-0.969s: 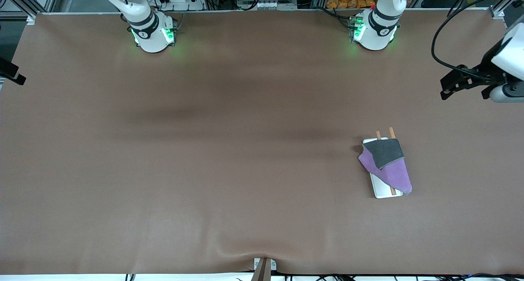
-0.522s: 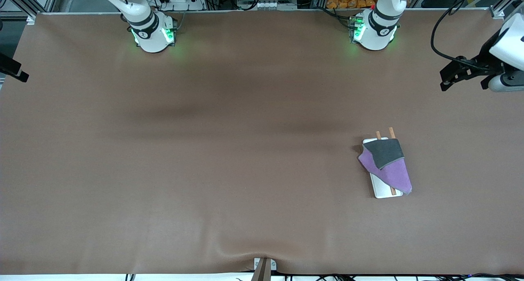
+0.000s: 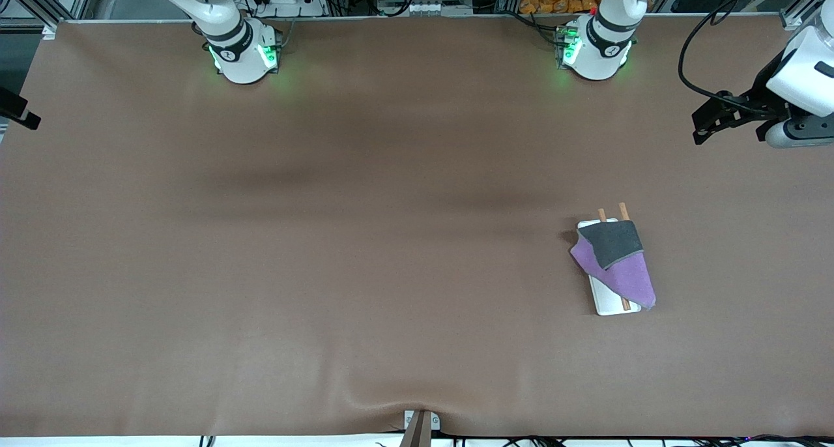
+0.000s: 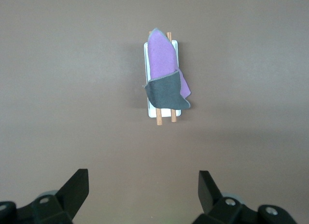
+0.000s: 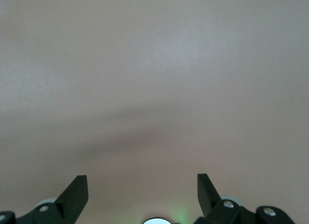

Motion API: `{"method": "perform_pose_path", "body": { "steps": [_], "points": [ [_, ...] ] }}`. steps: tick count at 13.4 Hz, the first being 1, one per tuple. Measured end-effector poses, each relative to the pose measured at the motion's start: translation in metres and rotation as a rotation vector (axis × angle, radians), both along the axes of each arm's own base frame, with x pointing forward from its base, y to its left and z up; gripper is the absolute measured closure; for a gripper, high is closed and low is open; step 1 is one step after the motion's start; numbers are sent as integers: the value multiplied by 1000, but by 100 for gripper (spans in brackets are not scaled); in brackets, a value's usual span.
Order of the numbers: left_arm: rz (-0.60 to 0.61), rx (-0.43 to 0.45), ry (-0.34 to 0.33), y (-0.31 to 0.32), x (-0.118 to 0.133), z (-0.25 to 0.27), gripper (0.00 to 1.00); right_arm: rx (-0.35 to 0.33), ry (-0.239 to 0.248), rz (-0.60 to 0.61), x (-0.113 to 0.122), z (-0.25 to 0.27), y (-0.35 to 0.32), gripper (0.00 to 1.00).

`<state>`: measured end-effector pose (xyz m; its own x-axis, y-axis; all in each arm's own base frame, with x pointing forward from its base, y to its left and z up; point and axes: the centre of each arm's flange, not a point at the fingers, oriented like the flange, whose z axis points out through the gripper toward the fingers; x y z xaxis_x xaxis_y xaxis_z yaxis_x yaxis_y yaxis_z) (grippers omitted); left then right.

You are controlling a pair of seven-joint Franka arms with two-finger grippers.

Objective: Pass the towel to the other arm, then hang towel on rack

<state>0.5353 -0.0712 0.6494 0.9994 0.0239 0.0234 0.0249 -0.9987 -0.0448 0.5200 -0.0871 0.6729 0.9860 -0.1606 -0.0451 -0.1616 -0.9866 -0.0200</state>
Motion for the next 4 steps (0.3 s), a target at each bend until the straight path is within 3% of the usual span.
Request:
{"method": "perform_pose_path", "body": {
  "steps": [4],
  "points": [
    [1, 1, 13, 0, 0, 0, 0, 25, -3, 4, 0, 0, 3, 0]
  ]
}}
